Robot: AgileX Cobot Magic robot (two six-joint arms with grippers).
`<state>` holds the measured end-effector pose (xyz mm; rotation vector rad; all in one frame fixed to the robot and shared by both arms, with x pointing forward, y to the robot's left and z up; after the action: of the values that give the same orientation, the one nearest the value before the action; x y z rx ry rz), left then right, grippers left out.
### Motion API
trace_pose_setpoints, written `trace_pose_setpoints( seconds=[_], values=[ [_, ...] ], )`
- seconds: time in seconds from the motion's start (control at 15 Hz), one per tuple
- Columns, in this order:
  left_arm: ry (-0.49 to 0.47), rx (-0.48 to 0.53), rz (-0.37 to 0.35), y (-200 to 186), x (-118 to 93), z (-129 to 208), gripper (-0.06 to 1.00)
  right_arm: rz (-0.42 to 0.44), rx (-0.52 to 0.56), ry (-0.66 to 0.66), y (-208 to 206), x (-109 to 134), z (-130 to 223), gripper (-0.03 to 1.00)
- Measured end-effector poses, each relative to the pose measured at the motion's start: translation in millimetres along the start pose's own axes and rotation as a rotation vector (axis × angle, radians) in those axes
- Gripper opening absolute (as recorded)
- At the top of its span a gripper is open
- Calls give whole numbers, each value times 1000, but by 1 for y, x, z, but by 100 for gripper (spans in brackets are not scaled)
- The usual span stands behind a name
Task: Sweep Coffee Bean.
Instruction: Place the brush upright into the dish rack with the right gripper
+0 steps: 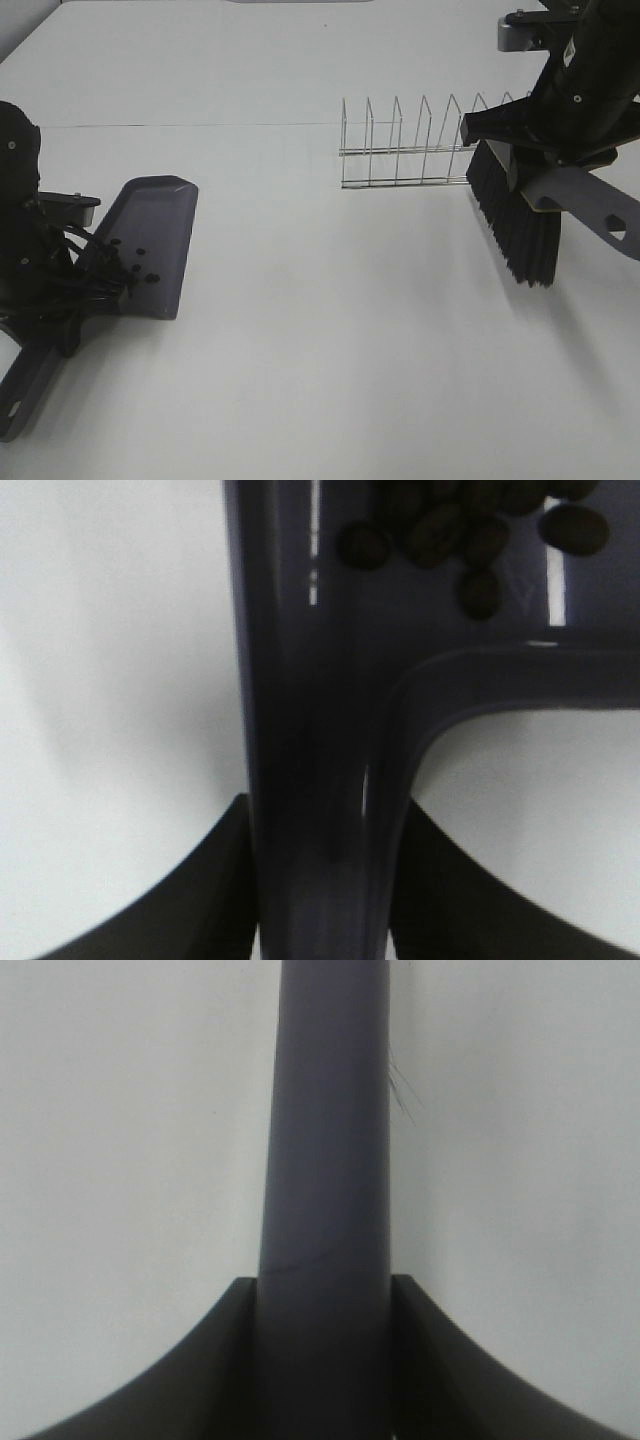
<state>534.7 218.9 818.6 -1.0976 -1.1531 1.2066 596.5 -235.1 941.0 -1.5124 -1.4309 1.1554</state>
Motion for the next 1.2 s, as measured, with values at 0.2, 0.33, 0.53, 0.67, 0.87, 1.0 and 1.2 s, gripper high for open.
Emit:
trace_pose_setpoints(
  seconds=[0.2,0.33,0.53,0.67,0.87,1.0,1.2],
  values=[
    [-13,1,13,0,-2,0,33,17,-19,-10,17,1,-6,36],
    [-15,2,16,0,-2,0,33,62,-14,-25,36,-1,-12,36],
    [-15,2,16,0,-2,0,33,66,-39,-23,41,2,-29,36],
    [-17,2,17,0,-3,0,33,63,-61,-19,42,4,-43,36],
    [-17,2,17,0,-3,0,33,59,-95,-13,43,7,-61,36],
    [-17,2,17,0,-3,0,33,65,-104,-22,49,11,-78,36],
    [-17,4,16,0,-2,1,33,91,-90,-35,60,11,-89,36]
  ],
)
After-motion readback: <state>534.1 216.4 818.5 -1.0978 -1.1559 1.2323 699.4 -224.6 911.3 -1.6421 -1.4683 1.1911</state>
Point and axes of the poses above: a point on each arm's last joint axis where the gripper is mounted, y pointing out along that axis toward the gripper, x along the wrist's bending axis when the last joint is at zero, z = x × y, the point moved 6 cm from there along y, pointing out along that axis toward the gripper, and after that the axes turned 4 degrees about -y, right-handed, at the moved point
